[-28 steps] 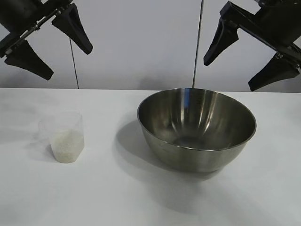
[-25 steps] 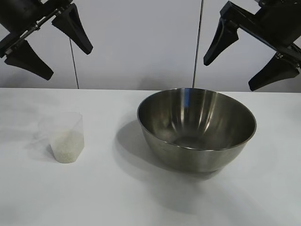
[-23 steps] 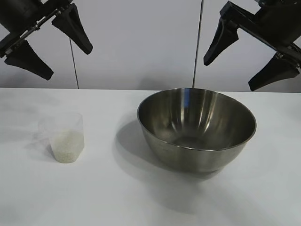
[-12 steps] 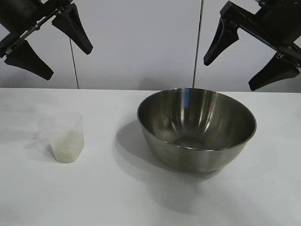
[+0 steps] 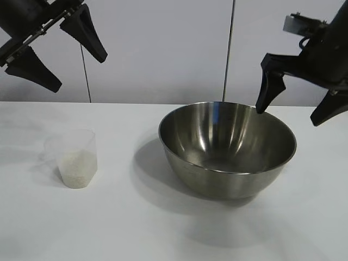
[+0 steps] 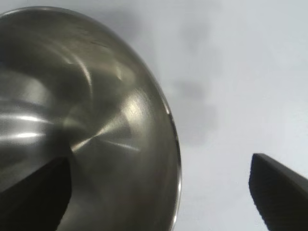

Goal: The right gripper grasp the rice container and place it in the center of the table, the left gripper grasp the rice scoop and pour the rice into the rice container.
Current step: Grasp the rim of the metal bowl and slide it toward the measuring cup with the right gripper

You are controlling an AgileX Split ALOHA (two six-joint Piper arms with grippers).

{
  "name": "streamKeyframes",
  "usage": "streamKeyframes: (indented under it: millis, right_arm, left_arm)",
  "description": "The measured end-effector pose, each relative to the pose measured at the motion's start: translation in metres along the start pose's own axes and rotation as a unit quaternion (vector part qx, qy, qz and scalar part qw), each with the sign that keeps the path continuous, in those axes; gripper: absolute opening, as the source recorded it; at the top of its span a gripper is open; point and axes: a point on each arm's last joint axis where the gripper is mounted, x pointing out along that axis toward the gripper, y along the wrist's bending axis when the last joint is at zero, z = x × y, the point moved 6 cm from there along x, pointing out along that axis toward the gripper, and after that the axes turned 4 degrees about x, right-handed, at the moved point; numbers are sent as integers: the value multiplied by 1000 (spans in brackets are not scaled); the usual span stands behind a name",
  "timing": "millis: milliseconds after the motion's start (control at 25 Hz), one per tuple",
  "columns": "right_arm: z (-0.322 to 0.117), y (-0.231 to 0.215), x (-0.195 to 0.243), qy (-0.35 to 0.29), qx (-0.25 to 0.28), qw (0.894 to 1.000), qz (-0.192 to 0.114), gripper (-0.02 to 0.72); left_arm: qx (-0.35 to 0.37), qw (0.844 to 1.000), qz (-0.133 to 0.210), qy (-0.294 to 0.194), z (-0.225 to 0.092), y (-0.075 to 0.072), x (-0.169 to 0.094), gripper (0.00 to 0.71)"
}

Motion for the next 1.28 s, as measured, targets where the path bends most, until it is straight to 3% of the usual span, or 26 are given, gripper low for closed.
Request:
streamKeyframes:
  millis: [200,320,920,1280]
  right_arm:
    - [-1,-2,14,3,14,1000,3,692]
    - [1,-1,14,-1,19,1000,6,636]
    - [-1,5,14,6,43,999,25,45]
    - [-3,17,8,14,39,997,61,19]
  left_arm:
    - [0,1000,0,-1,0,0,0,694]
    - [0,1000,0,-1,0,0,0,694]
    - [0,1000,0,-1,0,0,0,694]
    - [0,1000,0,-1,0,0,0,694]
